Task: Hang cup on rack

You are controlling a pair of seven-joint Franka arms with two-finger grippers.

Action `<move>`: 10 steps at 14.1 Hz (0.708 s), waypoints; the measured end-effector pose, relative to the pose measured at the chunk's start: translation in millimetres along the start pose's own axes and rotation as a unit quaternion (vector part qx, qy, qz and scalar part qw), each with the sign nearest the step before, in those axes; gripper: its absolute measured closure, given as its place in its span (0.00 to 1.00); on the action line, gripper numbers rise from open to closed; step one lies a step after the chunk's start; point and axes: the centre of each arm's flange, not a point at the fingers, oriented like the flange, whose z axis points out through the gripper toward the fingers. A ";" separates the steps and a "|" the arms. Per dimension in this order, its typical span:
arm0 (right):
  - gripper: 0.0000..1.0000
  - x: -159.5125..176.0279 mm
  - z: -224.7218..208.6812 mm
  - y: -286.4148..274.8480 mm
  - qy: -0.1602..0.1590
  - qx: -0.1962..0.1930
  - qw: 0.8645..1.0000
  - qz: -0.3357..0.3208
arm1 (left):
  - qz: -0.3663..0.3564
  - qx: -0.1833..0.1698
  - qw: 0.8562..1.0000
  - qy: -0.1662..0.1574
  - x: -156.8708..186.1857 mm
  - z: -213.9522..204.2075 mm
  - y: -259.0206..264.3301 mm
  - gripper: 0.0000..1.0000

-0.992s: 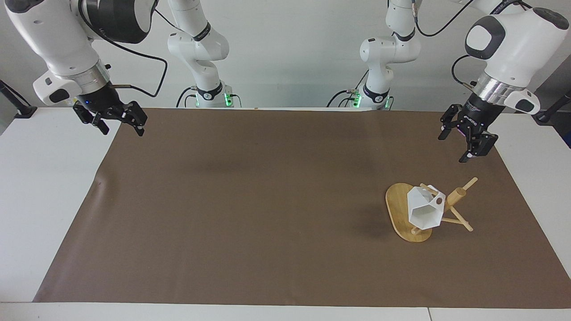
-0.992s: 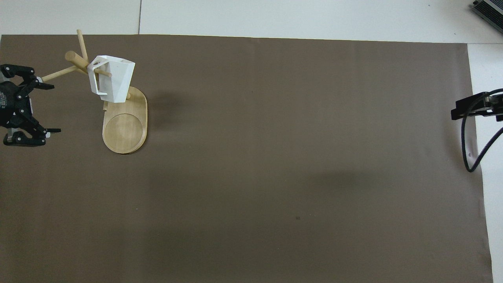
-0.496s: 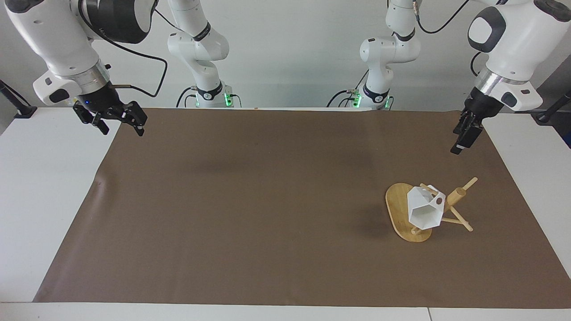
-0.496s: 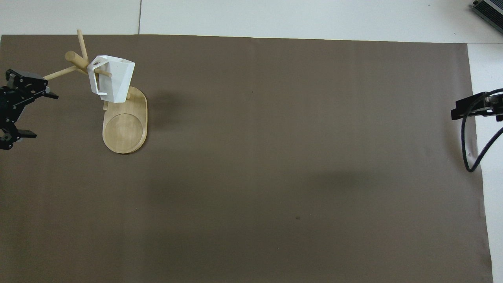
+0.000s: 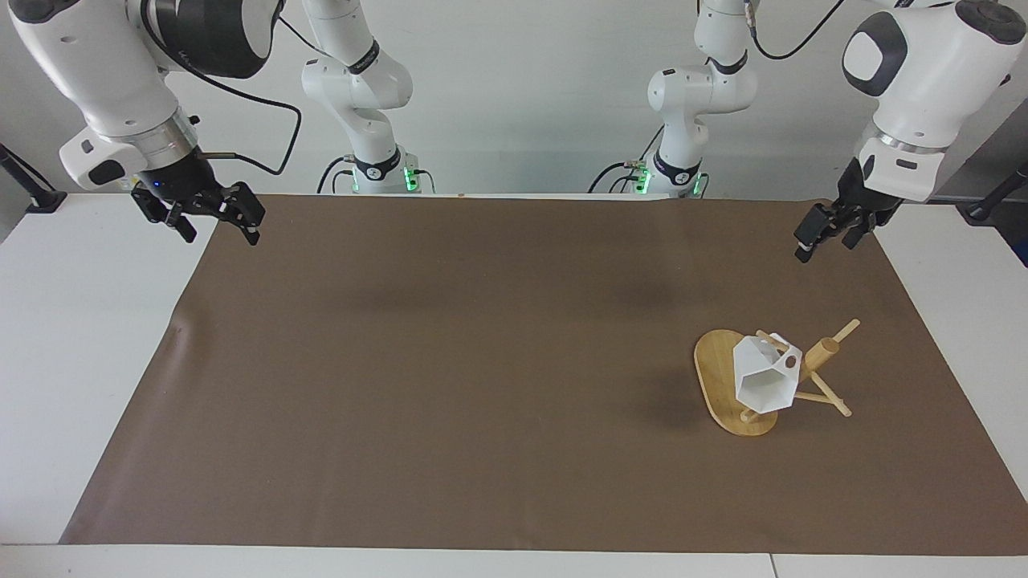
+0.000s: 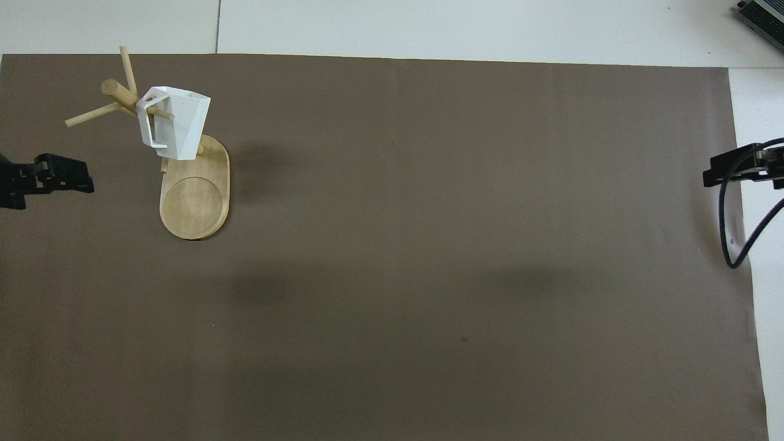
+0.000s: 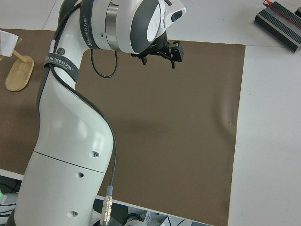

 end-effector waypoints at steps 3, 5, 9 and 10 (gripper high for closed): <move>0.00 0.0 0.0 0.0 0.000 0.000 1.000 0.000 | 0.072 0.008 0.997 -0.014 -7.4 -20.4 6.4 0.00; 0.00 0.0 0.0 0.0 0.000 0.000 1.000 0.000 | 0.080 0.004 0.997 -0.015 -11.0 -36.9 6.2 0.00; 0.00 0.0 0.0 0.0 0.000 0.000 1.000 0.000 | 0.069 -0.030 0.997 -0.012 -12.5 -53.8 2.1 0.00; 0.00 0.0 0.0 0.0 0.000 0.000 1.000 0.000 | 0.069 -0.031 0.997 -0.011 -13.8 -61.7 1.4 0.00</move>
